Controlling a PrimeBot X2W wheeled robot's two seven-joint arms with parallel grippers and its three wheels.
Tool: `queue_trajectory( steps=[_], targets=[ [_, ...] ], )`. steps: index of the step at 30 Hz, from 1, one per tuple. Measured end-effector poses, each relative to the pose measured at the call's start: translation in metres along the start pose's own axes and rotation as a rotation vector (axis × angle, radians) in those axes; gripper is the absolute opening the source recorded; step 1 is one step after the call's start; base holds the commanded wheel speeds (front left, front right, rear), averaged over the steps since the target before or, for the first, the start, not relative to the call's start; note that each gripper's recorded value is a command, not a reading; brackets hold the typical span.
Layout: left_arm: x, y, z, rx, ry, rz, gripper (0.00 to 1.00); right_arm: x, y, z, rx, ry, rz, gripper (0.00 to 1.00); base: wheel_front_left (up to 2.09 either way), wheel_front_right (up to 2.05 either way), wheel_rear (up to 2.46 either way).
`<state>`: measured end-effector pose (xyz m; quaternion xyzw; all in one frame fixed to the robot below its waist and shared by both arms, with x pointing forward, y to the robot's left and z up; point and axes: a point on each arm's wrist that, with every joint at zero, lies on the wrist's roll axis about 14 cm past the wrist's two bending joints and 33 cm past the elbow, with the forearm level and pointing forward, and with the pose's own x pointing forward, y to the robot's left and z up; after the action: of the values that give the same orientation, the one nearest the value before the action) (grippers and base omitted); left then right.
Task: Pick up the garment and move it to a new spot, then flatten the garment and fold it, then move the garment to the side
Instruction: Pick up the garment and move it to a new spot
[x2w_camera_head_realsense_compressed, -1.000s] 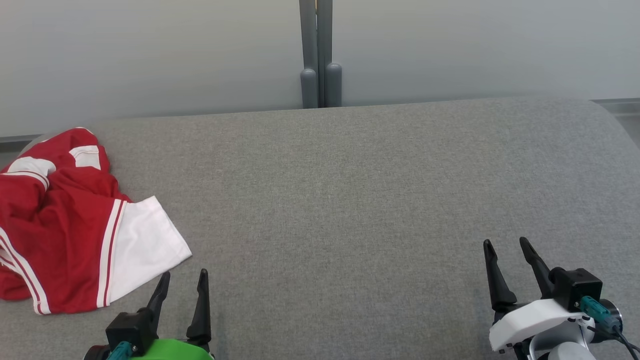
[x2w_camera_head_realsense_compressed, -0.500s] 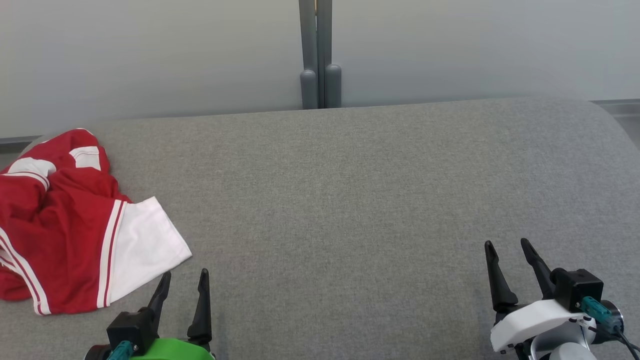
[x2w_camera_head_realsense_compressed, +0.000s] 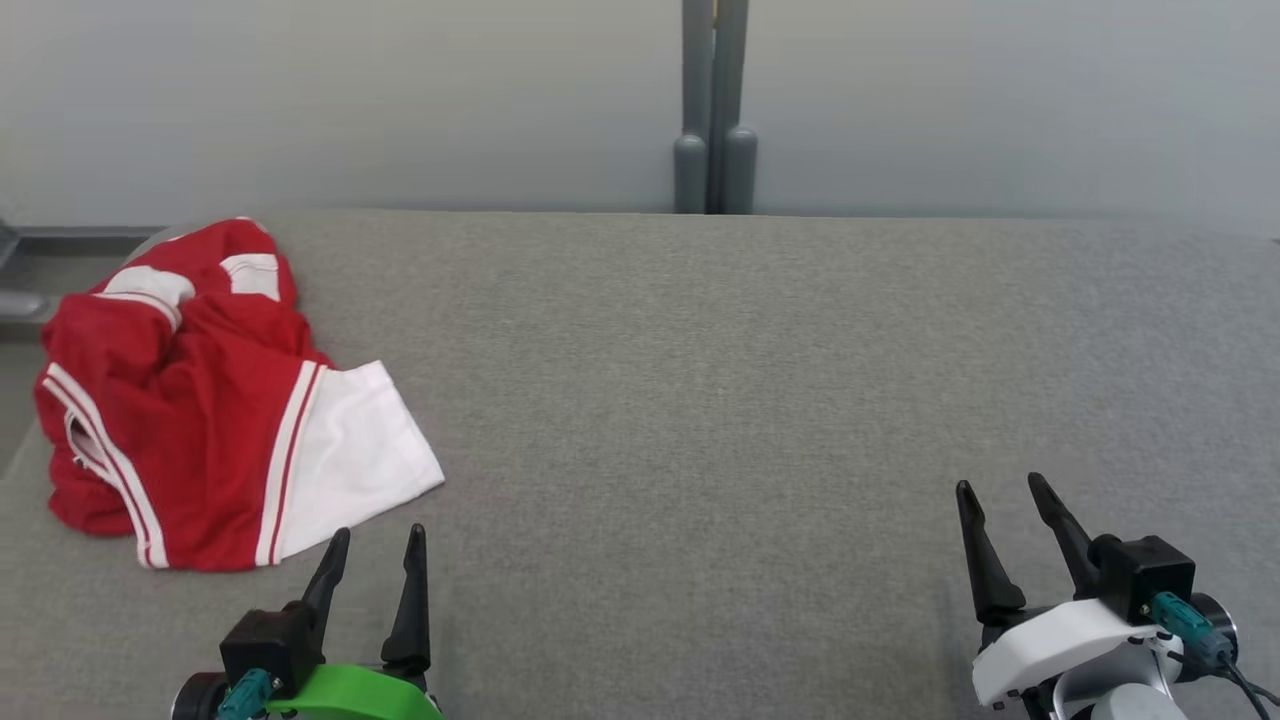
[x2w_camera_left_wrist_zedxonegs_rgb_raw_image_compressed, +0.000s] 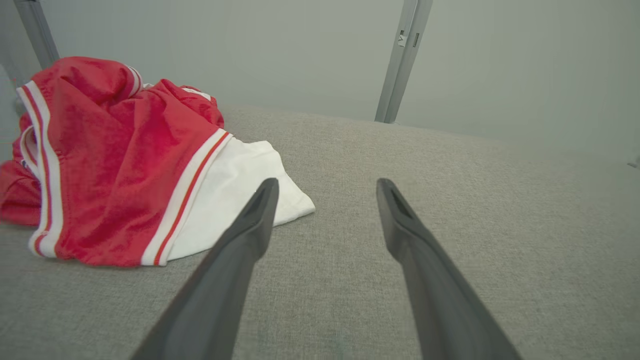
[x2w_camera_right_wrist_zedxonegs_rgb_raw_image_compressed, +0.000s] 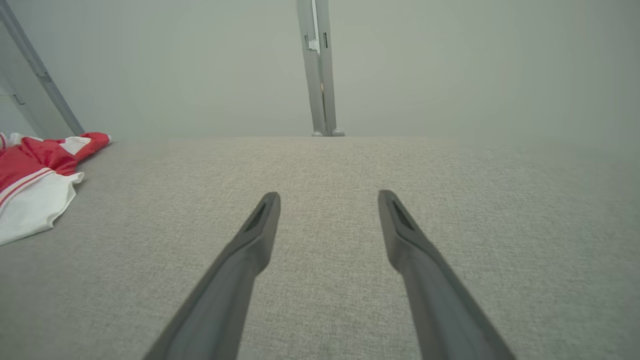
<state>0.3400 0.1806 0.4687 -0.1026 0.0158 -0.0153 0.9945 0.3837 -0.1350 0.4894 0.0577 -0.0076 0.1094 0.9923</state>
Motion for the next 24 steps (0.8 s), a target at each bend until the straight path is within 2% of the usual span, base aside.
queue_trajectory(
  steps=[16, 24],
  targets=[
    [-0.089, 0.098, 0.013, -0.011, -0.065, 0.363, 1.00, 0.049, 0.133, -0.007, 0.002, 0.018, 0.391, 1.00, 0.00, 0.00, 0.00],
    [-0.110, 0.114, 0.020, -0.010, -0.094, 0.435, 1.00, 0.050, 0.163, -0.009, 0.005, 0.025, 0.477, 1.00, 0.00, 0.00, 0.00]
  ],
)
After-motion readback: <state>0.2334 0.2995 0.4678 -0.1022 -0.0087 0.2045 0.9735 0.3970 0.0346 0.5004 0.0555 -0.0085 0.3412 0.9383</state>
